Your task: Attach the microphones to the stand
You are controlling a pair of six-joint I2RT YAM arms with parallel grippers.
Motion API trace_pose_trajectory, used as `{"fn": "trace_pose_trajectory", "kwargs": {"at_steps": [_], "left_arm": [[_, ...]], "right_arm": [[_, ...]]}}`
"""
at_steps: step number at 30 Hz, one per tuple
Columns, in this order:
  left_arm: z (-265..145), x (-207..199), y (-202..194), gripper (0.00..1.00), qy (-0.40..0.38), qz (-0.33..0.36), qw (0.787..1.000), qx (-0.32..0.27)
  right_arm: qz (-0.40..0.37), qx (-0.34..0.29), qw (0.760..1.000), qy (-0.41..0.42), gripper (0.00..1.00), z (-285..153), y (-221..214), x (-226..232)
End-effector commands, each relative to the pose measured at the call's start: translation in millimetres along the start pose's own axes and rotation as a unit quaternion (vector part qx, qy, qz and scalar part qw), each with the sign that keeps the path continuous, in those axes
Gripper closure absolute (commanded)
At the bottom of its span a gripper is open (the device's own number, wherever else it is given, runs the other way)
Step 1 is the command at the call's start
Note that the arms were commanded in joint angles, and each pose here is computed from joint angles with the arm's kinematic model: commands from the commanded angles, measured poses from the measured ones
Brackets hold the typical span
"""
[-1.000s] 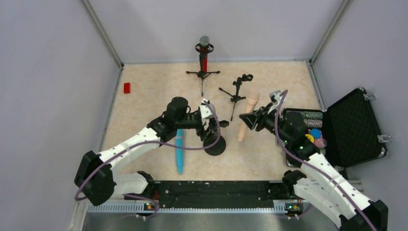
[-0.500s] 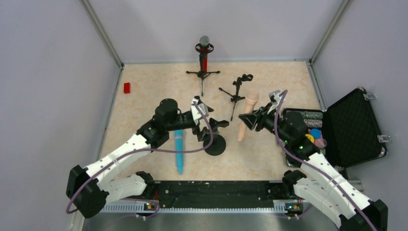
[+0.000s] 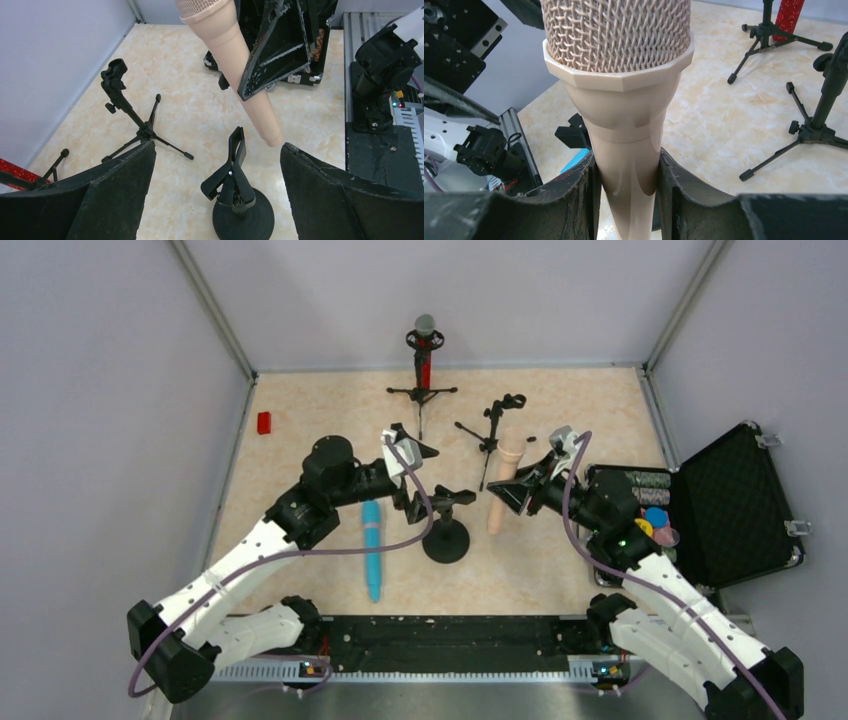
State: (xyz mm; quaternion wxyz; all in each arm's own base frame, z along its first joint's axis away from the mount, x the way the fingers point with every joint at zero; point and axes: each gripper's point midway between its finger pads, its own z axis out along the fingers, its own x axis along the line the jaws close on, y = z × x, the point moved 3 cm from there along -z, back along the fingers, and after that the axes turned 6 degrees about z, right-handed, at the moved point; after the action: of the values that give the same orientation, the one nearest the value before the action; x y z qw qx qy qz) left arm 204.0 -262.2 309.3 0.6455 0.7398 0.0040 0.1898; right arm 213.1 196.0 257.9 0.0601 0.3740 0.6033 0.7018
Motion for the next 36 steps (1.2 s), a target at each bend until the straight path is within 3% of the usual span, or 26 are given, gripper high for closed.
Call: {"fn": "trace_pose_trajectory", "kwargs": {"at_steps": [1,13,19,36], "left_arm": [[2,8,20,0.01,0.015,-0.035,0.999,-0.004],[20,-4,-29,0.01,-0.042,-0.056,0.996,0.062],[17,2,-48,0.01,-0.005,-0.002,0.998,0.059],[25,-6,-64,0.01,-0.061,0.05,0.996,0.048]], "right_arm": [[-0.062,-0.053,0.996,0.045,1.0,0,38,21],[-0.085,-0.067,0.993,0.055,1.0,-2,46,26],[-0.103,-0.068,0.99,0.076,1.0,-2,45,31],[-0.148,-0.075,0.976,0.139,1.0,4,45,42]]}}
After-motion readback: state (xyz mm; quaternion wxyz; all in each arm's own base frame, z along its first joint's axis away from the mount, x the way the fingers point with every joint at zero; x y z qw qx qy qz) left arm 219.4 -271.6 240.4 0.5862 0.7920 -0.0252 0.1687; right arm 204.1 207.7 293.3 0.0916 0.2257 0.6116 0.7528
